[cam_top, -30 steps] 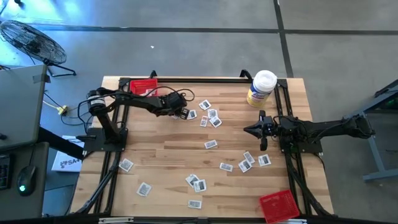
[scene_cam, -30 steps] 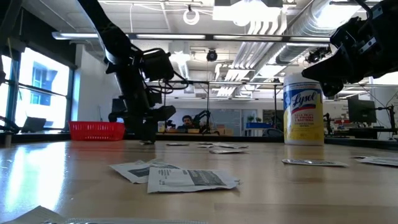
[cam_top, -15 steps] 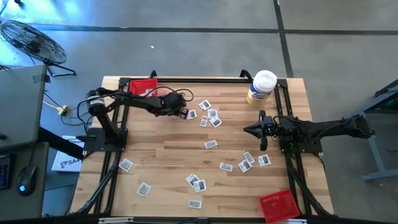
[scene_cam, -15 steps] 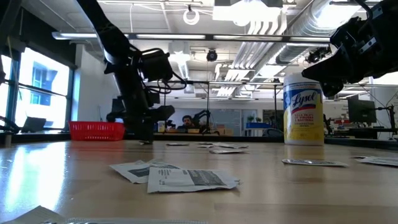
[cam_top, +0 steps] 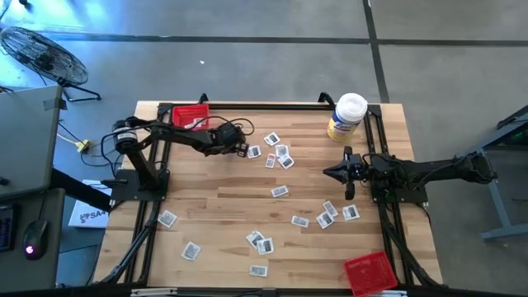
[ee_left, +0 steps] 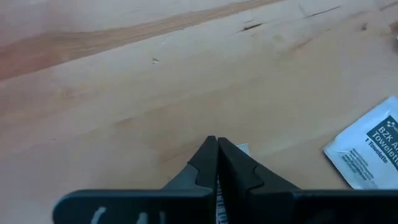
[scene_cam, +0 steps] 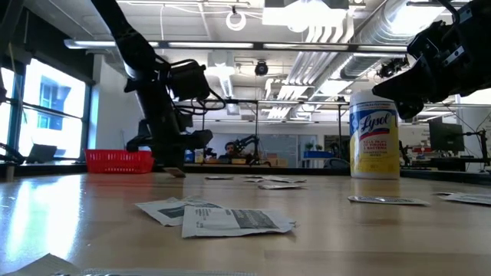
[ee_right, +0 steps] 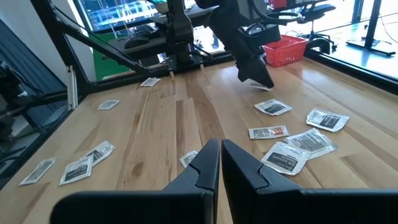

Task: Pick & Place First Aid Supplies
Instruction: Put the white and orange ointment pack into the top red bin

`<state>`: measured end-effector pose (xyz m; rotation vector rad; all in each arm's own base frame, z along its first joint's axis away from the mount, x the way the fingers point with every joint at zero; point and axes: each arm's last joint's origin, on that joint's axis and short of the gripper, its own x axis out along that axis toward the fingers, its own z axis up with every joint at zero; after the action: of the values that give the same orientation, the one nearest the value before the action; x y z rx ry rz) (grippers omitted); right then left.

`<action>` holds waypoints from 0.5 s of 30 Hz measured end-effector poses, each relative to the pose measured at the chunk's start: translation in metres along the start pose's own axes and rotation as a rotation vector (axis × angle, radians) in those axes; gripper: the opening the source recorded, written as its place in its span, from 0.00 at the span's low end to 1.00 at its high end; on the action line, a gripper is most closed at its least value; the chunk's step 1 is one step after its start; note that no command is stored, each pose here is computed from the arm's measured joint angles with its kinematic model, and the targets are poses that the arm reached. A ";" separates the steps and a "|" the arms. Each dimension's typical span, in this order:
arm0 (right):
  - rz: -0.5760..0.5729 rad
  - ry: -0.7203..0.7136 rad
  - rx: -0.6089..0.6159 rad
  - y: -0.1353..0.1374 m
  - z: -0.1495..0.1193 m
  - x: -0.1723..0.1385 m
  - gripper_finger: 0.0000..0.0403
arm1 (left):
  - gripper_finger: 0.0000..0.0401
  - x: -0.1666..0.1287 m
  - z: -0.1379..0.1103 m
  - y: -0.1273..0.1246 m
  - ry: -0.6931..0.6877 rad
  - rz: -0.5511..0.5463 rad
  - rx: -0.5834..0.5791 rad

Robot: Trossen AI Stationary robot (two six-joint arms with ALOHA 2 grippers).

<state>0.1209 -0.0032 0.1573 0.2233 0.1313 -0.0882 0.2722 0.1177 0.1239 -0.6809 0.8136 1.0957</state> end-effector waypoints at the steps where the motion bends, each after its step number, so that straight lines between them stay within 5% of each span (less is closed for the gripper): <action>1: 0.000 0.000 0.000 0.000 0.000 0.000 0.03 | 0.01 -0.003 0.003 -0.001 -0.003 -0.009 0.002; 7: 0.000 0.000 0.000 0.000 0.000 0.000 0.03 | 0.00 -0.027 0.018 -0.002 -0.051 -0.032 -0.001; 15: 0.000 0.000 0.000 0.000 0.000 0.000 0.03 | 0.00 -0.053 0.031 0.017 -0.138 0.069 -0.025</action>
<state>0.1209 -0.0033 0.1573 0.2233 0.1315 -0.0883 0.2509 0.1216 0.1838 -0.5947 0.7109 1.2031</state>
